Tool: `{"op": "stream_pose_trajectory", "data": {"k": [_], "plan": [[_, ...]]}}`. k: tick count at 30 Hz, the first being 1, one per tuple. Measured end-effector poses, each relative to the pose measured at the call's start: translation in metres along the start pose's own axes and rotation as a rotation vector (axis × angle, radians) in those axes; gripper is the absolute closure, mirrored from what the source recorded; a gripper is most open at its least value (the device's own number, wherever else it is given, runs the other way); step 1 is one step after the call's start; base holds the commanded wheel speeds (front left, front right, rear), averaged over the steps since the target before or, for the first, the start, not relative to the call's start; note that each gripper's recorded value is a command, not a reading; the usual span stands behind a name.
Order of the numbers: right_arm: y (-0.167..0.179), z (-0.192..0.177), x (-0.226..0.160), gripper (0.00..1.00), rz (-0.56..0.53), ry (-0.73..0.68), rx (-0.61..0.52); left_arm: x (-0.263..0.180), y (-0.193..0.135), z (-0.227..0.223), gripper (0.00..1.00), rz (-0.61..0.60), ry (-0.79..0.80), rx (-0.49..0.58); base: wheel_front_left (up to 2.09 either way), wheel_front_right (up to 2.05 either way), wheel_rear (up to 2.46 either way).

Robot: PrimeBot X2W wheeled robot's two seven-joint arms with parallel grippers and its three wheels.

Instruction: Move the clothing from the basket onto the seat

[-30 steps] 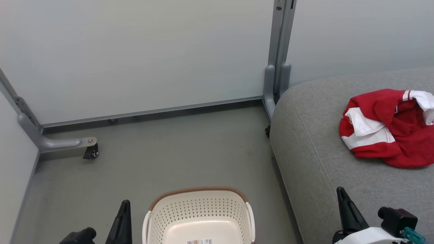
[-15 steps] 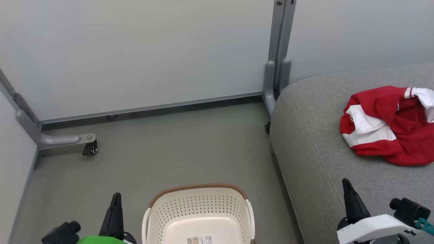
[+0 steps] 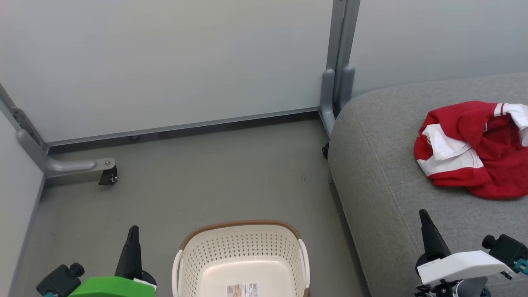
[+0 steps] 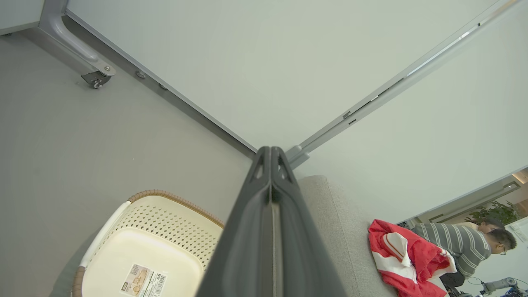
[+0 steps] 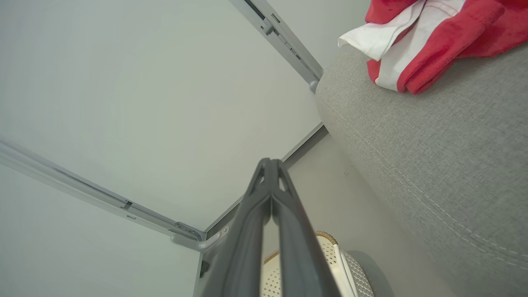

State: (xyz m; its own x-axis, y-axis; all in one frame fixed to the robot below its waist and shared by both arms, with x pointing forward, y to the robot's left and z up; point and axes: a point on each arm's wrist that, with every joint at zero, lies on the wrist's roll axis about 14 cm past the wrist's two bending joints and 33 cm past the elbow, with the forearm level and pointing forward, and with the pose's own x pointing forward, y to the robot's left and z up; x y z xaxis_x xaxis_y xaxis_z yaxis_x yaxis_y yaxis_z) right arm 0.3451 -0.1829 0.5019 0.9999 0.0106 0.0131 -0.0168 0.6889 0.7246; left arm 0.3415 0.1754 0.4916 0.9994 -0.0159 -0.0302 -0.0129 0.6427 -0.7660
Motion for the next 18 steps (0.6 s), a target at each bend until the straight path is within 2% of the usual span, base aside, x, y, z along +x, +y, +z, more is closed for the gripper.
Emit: {"op": "stream_pose_trajectory", "data": {"k": [18], "plan": [[-0.005, 0.005, 0.011, 1.0, -0.024, 0.0, 0.221, 0.013, 0.002, 0.009, 1.0, 0.011, -0.006, -0.203, 0.0, 0.0, 0.0]]}}
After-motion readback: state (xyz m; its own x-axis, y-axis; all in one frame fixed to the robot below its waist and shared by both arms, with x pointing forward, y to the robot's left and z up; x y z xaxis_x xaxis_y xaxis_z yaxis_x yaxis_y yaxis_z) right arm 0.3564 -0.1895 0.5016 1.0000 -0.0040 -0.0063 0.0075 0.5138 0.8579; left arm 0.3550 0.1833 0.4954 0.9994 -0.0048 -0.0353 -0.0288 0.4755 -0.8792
